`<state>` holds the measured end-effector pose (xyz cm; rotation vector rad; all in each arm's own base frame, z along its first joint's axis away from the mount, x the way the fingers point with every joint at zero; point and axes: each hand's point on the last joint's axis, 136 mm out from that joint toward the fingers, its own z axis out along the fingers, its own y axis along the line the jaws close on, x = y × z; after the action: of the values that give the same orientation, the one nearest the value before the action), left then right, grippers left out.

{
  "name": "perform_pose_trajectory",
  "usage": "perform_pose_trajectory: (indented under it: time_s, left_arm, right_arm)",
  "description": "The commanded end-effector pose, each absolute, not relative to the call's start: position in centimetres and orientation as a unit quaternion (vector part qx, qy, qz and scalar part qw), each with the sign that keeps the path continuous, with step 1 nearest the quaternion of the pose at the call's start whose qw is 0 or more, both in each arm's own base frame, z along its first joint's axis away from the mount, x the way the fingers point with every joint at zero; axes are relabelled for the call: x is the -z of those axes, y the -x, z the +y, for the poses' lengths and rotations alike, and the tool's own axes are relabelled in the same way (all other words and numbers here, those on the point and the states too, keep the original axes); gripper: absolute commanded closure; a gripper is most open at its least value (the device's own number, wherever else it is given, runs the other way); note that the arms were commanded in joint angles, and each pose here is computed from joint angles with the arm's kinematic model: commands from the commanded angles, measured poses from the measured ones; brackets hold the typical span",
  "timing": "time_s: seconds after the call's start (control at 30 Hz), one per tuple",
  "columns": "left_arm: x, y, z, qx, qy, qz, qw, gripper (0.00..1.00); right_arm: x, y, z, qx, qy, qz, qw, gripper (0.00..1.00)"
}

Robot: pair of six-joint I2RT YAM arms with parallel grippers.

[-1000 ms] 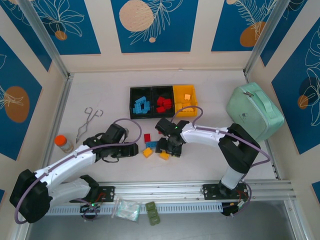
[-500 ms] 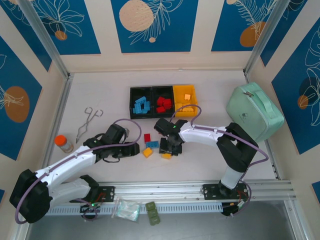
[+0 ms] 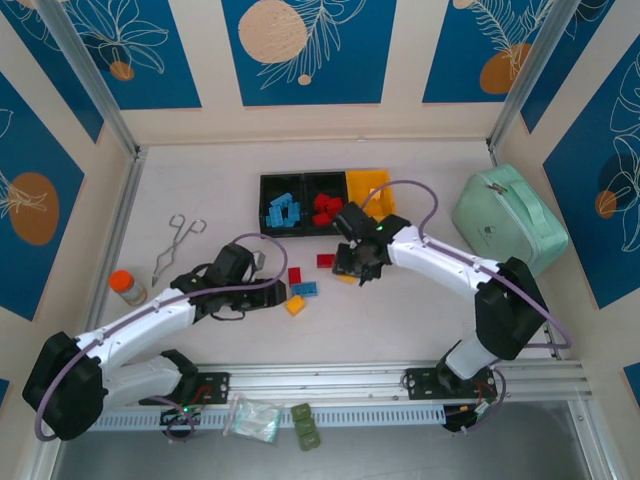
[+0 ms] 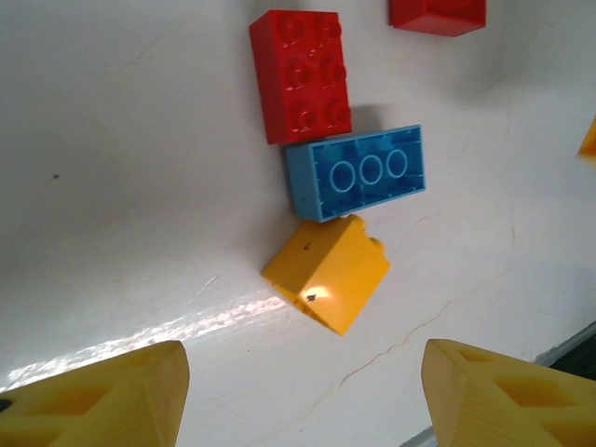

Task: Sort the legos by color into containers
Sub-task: Pick up the lego from the bottom-center of the table, then place the lego in the container.

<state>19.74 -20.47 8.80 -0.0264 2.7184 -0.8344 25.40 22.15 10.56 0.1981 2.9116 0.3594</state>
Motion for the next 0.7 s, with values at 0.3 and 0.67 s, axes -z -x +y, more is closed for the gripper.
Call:
perform_pose_trajectory:
  time_s: [0.3, 0.67]
  left_arm:
    - [-11.6, -22.2, -25.3, 0.339, -0.021, 0.928, 0.155, 0.33]
    - [-11.4, -22.5, -26.4, 0.338, -0.028, 0.929, 0.147, 0.34]
  right_arm:
    - [-15.0, -35.4, 16.7, -0.137, -0.11, 0.968, 0.181, 0.66]
    - [-12.6, -43.8, 16.2, -0.137, -0.14, 0.965, 0.172, 0.66]
